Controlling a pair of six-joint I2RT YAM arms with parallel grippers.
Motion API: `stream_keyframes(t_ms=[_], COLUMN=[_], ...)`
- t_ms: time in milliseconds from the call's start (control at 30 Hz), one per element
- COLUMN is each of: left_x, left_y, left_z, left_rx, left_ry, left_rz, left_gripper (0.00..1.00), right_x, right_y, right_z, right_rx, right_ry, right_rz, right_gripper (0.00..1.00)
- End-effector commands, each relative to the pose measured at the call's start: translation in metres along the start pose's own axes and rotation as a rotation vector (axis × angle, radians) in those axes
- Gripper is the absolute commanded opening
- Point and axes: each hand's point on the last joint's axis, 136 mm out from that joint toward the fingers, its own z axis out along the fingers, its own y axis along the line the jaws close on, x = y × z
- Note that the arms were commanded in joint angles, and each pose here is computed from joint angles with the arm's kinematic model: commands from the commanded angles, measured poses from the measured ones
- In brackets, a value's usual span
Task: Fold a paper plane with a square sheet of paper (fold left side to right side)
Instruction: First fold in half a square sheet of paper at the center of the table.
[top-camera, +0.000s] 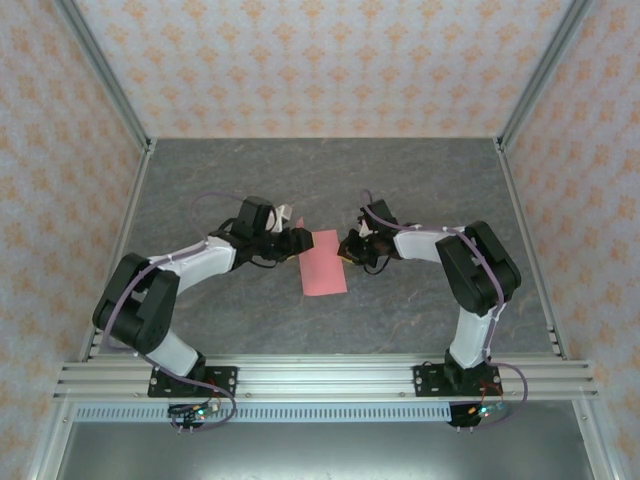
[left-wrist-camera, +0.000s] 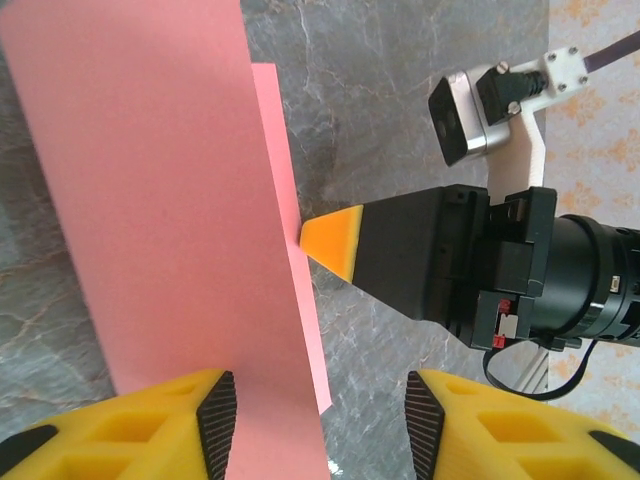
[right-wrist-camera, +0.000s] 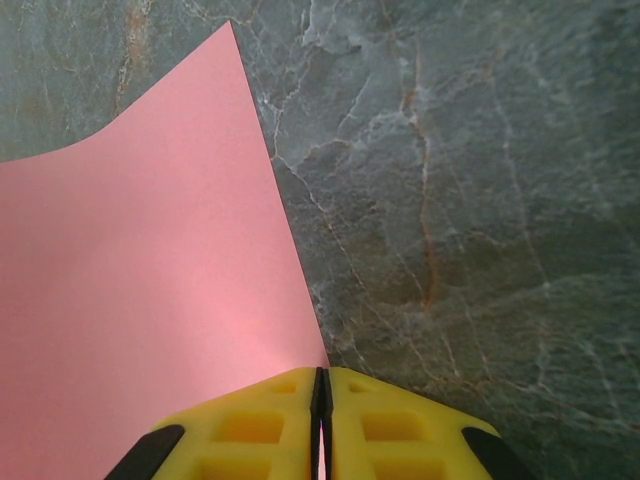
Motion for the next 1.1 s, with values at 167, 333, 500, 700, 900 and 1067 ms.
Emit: stream_keyframes(t_ms=[167,333,500,700,900,1067], left_x=[-0.011,-0.01,-0.01,-0.009,-0.009,-0.008], left_y=[-0.018,-0.016,-0.016,-0.012,-0.009,-0.006], left_z=[0.012,0.017,0.021,0.023,0.023,0.023], left_rx=[0.052,0.052,0.052,0.045,0.034,0.026], left_ry=[-0.003,0.006,0.011,0.01,0.007,0.006], left_rz=[0.023,0.021,0.022,0.011,0.01,0.01], left_gripper=[0.55,0.56,0.5,0.29,0.2,0.17], right_x=[-0.005,-0.019,-0.021,-0.017,-0.011,-0.007], right_y=[0.016,0.042,0.077,0.089,0.092,0.089], right_z=[-0.014,-0.039,-0.057,-0.047,-0.037,-0.028], right_rx=[-0.039,-0.13,-0.303,-0.39,-0.403,-0.393], right_ry=[-0.053,-0.129,-0.154,-0.095,-0.053,-0.029], right_rz=[-0.03,-0.055,-0.08,-0.078,-0.091,-0.081], right_gripper=[0.15,0.22,0.42,0.45,0.45,0.43])
